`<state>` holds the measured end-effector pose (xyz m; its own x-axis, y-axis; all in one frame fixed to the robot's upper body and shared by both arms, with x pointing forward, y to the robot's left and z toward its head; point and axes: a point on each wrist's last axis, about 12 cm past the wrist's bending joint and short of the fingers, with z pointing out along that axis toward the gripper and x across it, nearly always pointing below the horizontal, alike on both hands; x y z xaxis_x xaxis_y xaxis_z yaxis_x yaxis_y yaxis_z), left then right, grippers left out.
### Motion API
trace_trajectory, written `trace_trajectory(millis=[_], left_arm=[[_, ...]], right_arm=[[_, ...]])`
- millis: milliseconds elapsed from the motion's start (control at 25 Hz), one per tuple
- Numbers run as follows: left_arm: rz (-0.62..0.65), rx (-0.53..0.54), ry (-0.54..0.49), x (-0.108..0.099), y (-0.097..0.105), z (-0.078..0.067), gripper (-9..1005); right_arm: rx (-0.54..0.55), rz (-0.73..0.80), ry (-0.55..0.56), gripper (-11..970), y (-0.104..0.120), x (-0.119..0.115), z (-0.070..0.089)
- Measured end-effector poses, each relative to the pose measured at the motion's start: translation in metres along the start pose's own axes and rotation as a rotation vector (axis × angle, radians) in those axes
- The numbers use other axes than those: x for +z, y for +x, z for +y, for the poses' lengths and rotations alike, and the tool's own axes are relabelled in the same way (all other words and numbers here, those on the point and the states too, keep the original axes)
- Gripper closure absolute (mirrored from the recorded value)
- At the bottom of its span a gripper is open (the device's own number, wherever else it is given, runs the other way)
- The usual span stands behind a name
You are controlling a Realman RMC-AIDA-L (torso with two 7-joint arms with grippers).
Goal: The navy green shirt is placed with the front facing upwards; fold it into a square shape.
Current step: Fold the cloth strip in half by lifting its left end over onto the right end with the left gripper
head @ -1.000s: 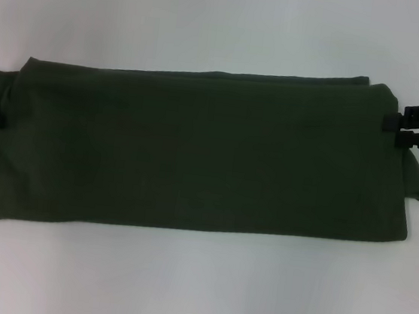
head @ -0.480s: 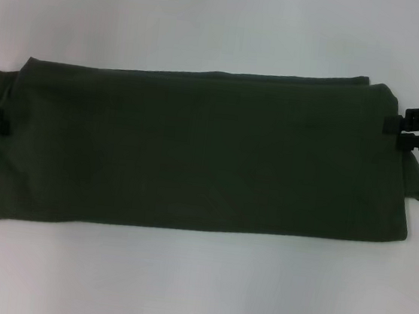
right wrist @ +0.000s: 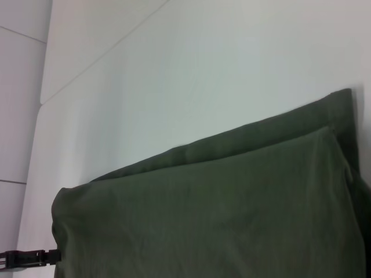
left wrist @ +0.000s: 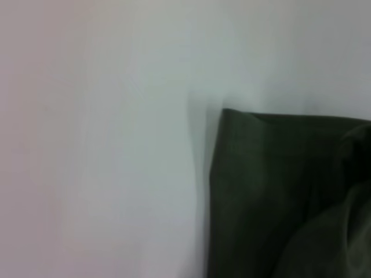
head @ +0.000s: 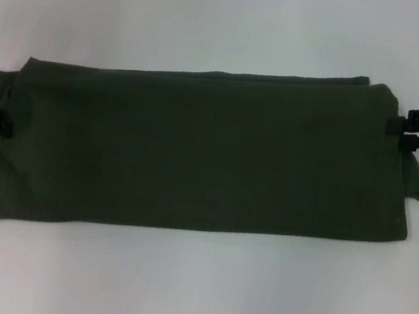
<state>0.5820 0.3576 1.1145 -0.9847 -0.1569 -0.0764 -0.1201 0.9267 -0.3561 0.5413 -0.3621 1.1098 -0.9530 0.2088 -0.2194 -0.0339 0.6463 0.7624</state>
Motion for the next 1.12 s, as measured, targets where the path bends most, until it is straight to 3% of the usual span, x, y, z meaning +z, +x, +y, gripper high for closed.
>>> trace_trajectory(millis=[720,1120], left_arm=[[0.033,0.019,0.039,0.002,0.003,-0.009,302],[0.061,0.057,0.065,0.009,0.003,-0.024,311]], right_arm=[[0.0,0.0,0.0,364,0.0,-0.001,0.0],[0.0,-0.001,0.0,364,0.0,-0.001,0.0]])
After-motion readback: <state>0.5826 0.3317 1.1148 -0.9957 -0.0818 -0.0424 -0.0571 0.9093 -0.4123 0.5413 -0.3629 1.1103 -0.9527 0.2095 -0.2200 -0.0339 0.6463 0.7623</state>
